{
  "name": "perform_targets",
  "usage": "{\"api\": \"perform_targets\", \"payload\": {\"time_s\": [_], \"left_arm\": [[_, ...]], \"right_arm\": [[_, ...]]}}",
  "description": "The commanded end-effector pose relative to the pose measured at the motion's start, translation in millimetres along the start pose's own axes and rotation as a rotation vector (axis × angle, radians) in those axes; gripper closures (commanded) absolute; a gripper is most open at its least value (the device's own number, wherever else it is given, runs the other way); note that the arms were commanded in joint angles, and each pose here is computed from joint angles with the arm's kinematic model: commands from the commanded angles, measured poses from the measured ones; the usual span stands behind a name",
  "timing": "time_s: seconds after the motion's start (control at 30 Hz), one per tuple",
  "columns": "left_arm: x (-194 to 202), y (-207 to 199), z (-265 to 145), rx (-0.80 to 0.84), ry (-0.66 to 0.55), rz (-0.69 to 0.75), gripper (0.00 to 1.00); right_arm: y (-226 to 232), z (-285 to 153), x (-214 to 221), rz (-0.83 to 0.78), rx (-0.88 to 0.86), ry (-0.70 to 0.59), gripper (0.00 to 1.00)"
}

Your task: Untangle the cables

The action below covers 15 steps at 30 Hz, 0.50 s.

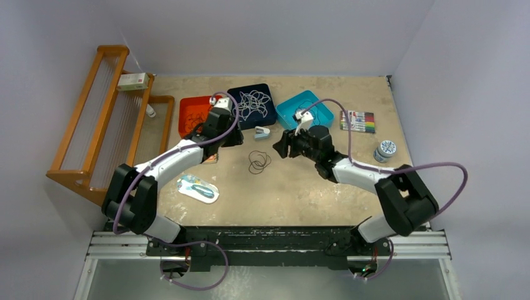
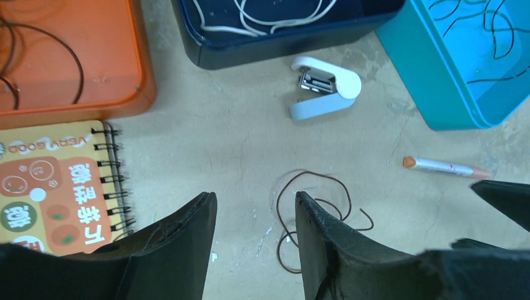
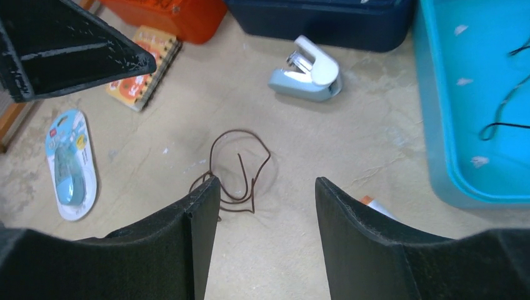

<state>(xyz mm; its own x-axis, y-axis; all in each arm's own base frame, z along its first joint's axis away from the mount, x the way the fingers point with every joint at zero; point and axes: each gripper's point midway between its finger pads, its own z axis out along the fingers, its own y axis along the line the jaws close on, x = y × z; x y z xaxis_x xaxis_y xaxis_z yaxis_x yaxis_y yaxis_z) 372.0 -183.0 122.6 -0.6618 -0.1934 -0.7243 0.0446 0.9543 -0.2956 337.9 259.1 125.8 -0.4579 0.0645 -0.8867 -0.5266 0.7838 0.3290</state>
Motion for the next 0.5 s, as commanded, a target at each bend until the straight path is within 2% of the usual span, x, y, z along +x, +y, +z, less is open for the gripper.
{"api": "perform_targets", "payload": {"time_s": [0.0, 0.47], "left_arm": [[-17.0, -16.8, -3.5, 0.074, -0.091, -0.047, 0.52], [-11.6, -13.3, -1.9, 0.074, -0.095, -0.033, 0.53]], "right_arm": [[21.8, 14.0, 19.8, 0.042, -0.14, 0.13, 0.41], [9.5, 49.4, 52.4, 0.097, -0.118, 0.228, 0.5]]}}
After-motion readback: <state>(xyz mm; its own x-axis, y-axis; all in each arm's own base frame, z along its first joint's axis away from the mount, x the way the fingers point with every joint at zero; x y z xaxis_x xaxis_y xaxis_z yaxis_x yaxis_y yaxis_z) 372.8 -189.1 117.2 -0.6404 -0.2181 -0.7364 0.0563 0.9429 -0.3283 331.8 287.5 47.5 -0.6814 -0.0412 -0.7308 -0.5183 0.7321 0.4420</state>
